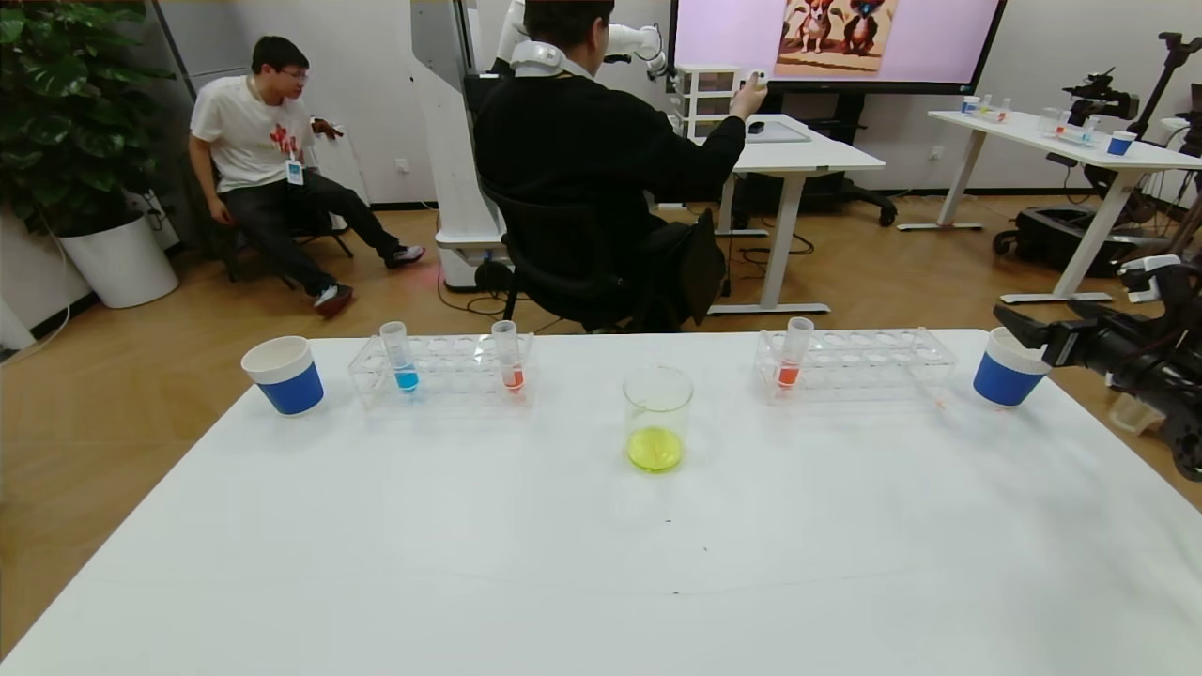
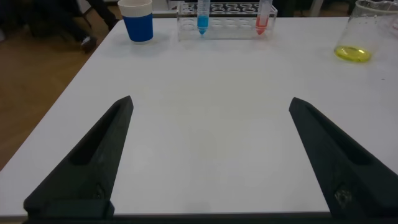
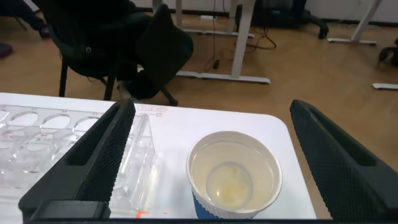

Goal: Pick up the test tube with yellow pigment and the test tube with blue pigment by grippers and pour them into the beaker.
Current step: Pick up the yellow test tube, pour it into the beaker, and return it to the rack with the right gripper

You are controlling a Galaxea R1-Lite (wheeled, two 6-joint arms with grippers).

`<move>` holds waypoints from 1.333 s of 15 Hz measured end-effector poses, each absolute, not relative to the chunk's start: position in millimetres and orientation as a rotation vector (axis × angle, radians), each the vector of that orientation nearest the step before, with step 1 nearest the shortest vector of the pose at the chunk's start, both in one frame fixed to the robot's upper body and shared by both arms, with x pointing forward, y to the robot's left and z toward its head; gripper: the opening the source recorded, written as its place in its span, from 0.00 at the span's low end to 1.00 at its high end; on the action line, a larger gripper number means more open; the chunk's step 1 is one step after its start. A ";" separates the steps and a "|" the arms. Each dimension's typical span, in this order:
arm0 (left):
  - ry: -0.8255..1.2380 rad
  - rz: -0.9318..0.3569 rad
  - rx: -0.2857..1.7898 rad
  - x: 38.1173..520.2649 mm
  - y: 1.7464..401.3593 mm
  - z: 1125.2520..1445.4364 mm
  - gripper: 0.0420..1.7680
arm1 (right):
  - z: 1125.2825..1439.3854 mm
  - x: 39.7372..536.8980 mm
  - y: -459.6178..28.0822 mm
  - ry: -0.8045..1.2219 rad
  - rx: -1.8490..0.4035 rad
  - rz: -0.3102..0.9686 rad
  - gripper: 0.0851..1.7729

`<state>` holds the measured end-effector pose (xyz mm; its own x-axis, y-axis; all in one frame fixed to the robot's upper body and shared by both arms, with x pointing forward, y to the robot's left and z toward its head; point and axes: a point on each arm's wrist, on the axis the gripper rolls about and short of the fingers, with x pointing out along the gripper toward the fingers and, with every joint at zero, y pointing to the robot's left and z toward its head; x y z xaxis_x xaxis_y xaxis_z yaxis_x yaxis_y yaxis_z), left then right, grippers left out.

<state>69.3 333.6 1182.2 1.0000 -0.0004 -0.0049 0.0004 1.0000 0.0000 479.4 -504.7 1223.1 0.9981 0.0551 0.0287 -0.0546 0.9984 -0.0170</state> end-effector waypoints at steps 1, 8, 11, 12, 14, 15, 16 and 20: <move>0.006 0.000 0.000 69.3 333.6 1182.1 0.99 | 1224.8 480.6 -501.1 -0.037 -0.020 0.063 0.98; 0.005 0.000 0.000 69.3 333.6 1182.2 0.99 | 1275.2 498.3 -404.3 -0.090 -0.027 0.248 0.98; 0.005 0.000 0.000 69.3 333.6 1182.2 0.99 | 1299.5 495.2 -354.4 -0.086 -0.014 0.207 0.98; 0.005 0.000 0.000 69.3 333.6 1182.2 0.99 | 1306.9 490.7 -343.9 -0.073 -0.009 0.160 0.98; 0.006 0.000 0.000 69.3 333.6 1182.1 0.99 | 1322.6 478.9 -329.2 -0.078 -0.004 0.076 0.98; 0.005 0.000 0.000 69.3 333.6 1182.2 0.99 | 1331.7 470.5 -324.3 -0.095 -0.002 0.058 0.98; 0.006 0.000 0.000 69.3 333.6 1182.1 0.99 | 1339.5 460.9 -321.5 -0.110 -0.001 0.054 0.98; 0.005 0.000 0.000 69.3 333.6 1182.2 0.99 | 1373.8 402.3 -320.2 -0.191 0.001 0.053 0.98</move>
